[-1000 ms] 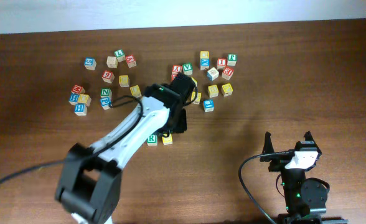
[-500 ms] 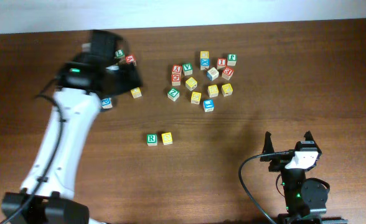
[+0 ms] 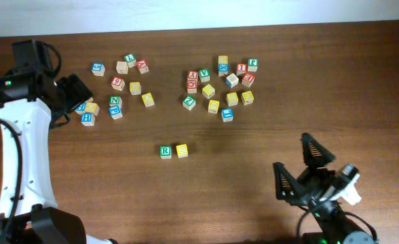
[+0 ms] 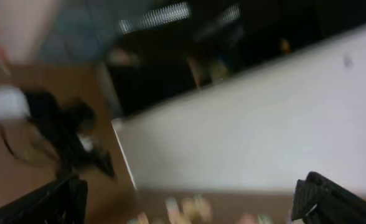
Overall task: Spell out RSS
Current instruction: 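Retract the left gripper to the side and raise the right arm, then lower the right gripper onto a second yellow S block and grasp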
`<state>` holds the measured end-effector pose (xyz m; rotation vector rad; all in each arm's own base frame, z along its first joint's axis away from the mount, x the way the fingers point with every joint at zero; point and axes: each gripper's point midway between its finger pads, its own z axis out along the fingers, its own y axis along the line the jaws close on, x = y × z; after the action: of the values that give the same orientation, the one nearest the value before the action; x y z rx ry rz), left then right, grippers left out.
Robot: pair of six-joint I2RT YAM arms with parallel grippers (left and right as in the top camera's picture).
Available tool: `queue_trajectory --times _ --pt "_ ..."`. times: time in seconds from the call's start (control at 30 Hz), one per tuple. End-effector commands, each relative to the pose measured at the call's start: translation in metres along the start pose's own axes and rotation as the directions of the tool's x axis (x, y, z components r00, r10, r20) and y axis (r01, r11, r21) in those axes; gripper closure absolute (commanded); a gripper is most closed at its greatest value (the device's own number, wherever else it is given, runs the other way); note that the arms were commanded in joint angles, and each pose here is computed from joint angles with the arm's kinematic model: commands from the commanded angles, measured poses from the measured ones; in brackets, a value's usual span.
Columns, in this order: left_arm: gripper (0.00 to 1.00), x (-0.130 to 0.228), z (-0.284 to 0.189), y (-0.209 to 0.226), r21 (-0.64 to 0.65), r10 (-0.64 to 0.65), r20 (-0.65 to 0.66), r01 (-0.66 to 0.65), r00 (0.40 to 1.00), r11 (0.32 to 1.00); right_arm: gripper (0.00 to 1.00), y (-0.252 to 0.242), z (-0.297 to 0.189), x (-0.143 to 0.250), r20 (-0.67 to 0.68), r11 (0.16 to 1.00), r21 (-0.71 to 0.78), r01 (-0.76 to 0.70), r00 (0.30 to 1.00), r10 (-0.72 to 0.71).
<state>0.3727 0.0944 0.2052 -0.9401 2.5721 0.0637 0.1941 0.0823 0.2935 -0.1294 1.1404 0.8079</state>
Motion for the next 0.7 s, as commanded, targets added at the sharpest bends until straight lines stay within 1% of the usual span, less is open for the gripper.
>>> queue_trajectory --times 0.0,0.07,0.13,0.2,0.27,0.3,0.33,0.37,0.4,0.43,0.47,0.57,0.63,0.67 --pt "0.01 -0.006 -0.006 0.005 -0.008 0.001 0.026 -0.001 1.0 1.0 0.02 0.016 0.011 -0.054 0.089 1.0 0.023 0.014 0.996 -0.016" --pt "0.01 -0.008 -0.006 0.007 -0.02 0.0 0.036 0.0 0.999 1.0 0.02 0.021 0.031 -0.074 0.012 0.994 0.048 0.101 0.995 -0.102" --pt "0.01 -0.008 -0.006 0.007 -0.02 0.001 0.036 0.0 0.999 1.0 0.02 0.02 0.05 -0.077 -0.104 0.987 0.054 0.152 0.984 -0.146" --pt "0.01 -0.008 -0.006 0.007 -0.02 0.001 0.034 0.0 0.999 1.0 0.02 0.013 0.072 -0.073 -0.272 0.986 0.059 0.154 0.953 -0.132" --pt "0.01 -0.006 -0.006 0.008 -0.024 0.002 0.026 -0.001 1.0 1.0 0.02 -0.001 0.09 -0.062 -0.44 0.988 0.101 0.121 0.896 -0.065" --pt "0.01 -0.005 -0.006 0.007 -0.022 0.002 0.024 -0.001 1.0 1.0 0.02 -0.013 0.099 -0.054 -0.536 0.985 0.138 0.106 0.844 -0.016" --pt "0.01 -0.005 -0.006 0.007 -0.022 0.002 0.024 -0.001 1.0 1.0 0.02 -0.027 0.107 -0.044 -0.627 0.977 0.192 0.087 0.777 0.054" --pt "0.01 -0.005 -0.006 0.007 -0.022 0.002 0.024 -0.001 1.0 1.0 0.02 -0.036 0.11 -0.038 -0.668 0.971 0.228 0.075 0.737 0.1" --pt "0.01 -0.005 -0.006 0.007 -0.022 0.002 0.024 -0.001 1.0 1.0 0.02 -0.046 0.112 -0.03 -0.712 0.958 0.279 0.062 0.683 0.163" --pt "0.01 -0.005 -0.006 0.007 -0.022 0.002 0.024 -0.001 1.0 1.0 0.02 -0.05 0.114 -0.023 -0.745 0.953 0.299 0.059 0.638 0.194" --pt "0.01 -0.005 -0.006 0.007 -0.022 0.002 0.024 -0.001 1.0 1.0 0.02 -0.055 0.117 -0.011 -0.787 0.949 0.31 0.055 0.576 0.224" --pt "0.01 -0.005 -0.006 0.007 -0.022 0.002 0.024 -0.001 1.0 1.0 0.02 -0.054 0.125 0.019 -0.854 0.946 0.323 0.011 0.435 0.286" --pt "0.01 -0.005 -0.006 0.007 -0.022 0.002 0.023 -0.002 1.0 1.0 0.02 -0.046 0.138 0.044 -0.881 0.955 0.293 -0.053 0.372 0.291" --pt "0.01 -0.005 -0.006 0.007 -0.022 0.002 0.023 -0.002 1.0 1.0 0.02 -0.044 0.142 0.055 -0.89 0.956 0.282 -0.078 0.352 0.291"
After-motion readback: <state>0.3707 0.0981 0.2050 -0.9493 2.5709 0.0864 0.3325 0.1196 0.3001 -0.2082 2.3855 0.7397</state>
